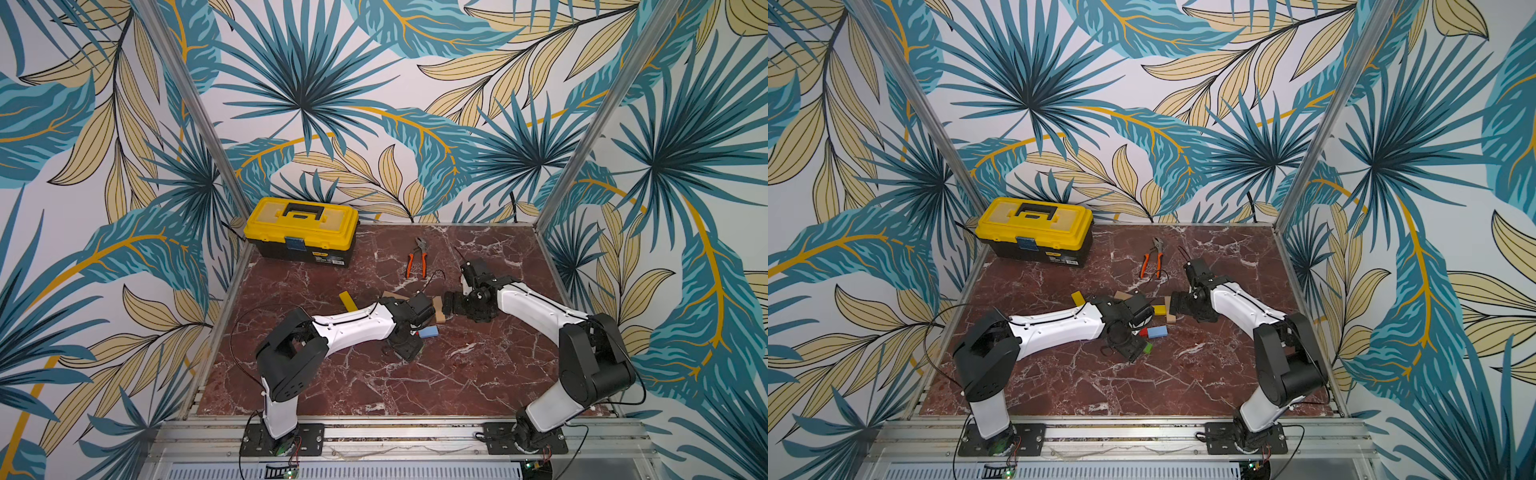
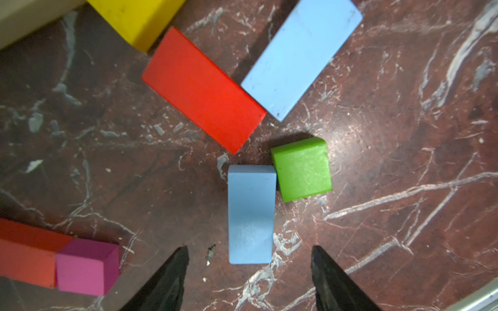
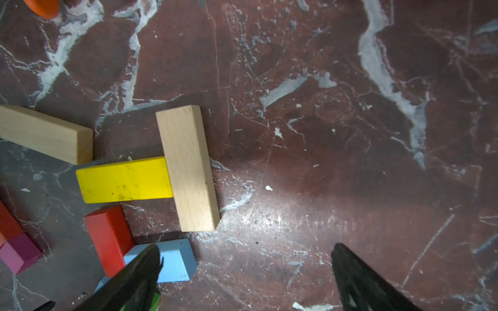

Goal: Assemble the letter v with building blocks
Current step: Pick up the building block from the center of the board.

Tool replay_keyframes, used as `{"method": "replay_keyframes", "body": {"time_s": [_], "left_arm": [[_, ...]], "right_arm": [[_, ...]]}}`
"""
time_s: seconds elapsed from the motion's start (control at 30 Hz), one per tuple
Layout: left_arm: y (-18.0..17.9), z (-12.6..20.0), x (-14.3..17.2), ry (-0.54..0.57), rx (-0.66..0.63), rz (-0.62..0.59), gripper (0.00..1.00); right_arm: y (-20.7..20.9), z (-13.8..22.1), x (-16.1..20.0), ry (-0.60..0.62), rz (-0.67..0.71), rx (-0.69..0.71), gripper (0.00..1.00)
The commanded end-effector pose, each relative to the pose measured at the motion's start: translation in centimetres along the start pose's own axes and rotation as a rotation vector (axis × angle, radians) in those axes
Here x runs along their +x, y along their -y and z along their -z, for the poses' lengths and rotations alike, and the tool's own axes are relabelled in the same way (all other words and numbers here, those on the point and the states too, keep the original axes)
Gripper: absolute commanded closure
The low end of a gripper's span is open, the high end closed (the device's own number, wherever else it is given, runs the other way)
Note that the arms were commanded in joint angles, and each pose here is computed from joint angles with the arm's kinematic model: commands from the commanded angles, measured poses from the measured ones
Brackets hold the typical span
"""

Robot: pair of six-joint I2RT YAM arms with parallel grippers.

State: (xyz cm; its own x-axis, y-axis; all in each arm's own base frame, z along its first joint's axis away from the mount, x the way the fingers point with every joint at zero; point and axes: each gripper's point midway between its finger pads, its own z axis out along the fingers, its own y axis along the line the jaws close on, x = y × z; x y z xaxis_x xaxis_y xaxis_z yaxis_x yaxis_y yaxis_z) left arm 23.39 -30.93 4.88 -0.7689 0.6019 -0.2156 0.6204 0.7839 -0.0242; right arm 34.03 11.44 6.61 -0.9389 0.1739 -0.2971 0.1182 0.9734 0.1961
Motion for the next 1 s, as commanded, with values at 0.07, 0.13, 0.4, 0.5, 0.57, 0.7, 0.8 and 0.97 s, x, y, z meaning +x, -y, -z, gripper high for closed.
{"method": "replay_keyframes", "body": {"time_s": [0.07, 0.13, 0.4, 0.5, 0.57, 0.7, 0.8, 0.97], "left_arm": [[-0.1, -0.6, -0.7, -0.002, -0.013, 0.009, 0.29], [-0.1, -0.8, -0.5, -0.009, -0.015, 0.010, 0.31], [-0.2, -1.1, -0.4, -0.018, -0.014, 0.018, 0.37], [-0.2, -1.4, -0.3, -0.028, -0.007, 0.019, 0.38], [-0.2, -1.6, -0.1, -0.035, -0.007, 0.019, 0.39], [-0.3, -1.9, -0.1, -0.043, -0.009, 0.020, 0.39], [-0.3, -2.0, -0.1, -0.043, -0.011, 0.022, 0.40], [-0.3, -2.0, -0.2, -0.043, -0.009, 0.022, 0.44]], "right_arm": [[0.4, 0.1, 0.5, 0.002, -0.006, -0.002, 0.00], [0.5, 0.0, 0.6, -0.002, -0.007, -0.002, 0.01], [0.4, -0.3, 0.6, -0.009, -0.007, -0.005, 0.00], [0.5, -0.4, 0.6, -0.009, -0.009, -0.005, 0.01], [0.5, -0.4, 0.6, -0.010, -0.008, -0.005, 0.00], [0.5, -0.3, 0.6, -0.007, -0.006, -0.003, 0.00], [0.5, -0.3, 0.5, -0.006, -0.005, -0.005, 0.00], [0.4, -0.3, 0.4, -0.008, -0.004, -0.004, 0.01]]}}
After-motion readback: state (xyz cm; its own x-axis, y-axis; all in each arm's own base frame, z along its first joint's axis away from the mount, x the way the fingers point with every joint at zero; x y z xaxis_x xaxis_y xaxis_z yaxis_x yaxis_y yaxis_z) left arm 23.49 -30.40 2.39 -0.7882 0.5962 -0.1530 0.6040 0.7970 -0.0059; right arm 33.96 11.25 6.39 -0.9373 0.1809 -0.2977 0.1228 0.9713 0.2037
